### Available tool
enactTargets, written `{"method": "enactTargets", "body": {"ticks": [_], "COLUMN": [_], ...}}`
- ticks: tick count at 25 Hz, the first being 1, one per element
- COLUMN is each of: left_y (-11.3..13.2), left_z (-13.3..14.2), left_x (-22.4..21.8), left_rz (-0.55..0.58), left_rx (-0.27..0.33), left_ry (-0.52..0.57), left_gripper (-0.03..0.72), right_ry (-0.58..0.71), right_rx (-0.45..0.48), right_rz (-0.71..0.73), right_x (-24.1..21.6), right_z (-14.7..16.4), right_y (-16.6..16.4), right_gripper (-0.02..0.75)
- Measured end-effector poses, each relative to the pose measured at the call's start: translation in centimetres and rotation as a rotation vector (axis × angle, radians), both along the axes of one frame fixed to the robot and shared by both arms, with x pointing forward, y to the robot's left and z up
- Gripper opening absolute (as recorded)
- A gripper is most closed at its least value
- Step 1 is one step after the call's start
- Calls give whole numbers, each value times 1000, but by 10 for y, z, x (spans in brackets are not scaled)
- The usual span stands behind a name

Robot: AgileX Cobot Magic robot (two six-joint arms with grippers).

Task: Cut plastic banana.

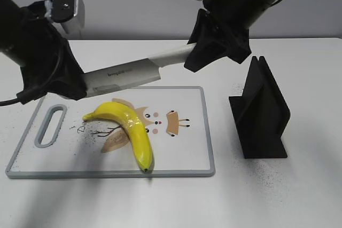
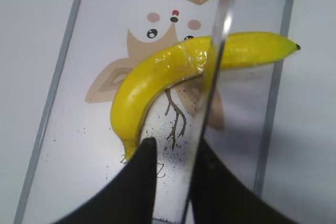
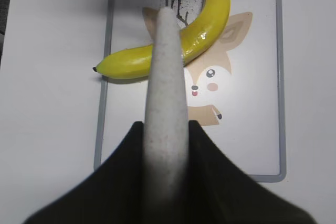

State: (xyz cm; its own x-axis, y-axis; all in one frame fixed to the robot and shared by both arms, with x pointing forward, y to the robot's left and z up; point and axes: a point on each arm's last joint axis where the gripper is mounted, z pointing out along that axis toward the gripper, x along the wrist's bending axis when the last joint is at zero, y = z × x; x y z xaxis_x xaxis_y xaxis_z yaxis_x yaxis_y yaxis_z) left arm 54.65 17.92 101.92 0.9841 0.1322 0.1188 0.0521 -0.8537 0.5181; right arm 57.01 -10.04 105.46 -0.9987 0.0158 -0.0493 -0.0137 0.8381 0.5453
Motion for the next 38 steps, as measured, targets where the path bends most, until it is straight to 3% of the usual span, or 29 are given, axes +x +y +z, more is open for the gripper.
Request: {"method": "enactTargets", "body": {"ticks": [4,7,13,18,27,32,38], "left_y": [0,0,1,-13,-24,-27,-28], "left_z": [0,-1,-4,-11,-31,-57,-106], "left_x": [0,-2,-2,-3,3,12,16], "left_rz": [-4,-18,-28,-53,16,55,107], "left_rx": [2,10,32,40,93,106,126], "left_ry": [4,14,28,33,57,87,189], "left_gripper": [71,10,-2,-7,-5,-4,0], "right_ry": [-9,1,63,58,73,73,177], "right_rx": [4,3,-19,-52,-103,-132,-196], "right_rz": [-12,-13,-10,-14,-33,-40,-37], "right_x": [4,7,16,18,29,36,47], "right_z": [-1,-3,-27,-32,-59,-78,-144], "right_y": [-5,-8,-7,-9,-8,-7,-6], "right_gripper": [163,163,163,163,164,165,186]}}
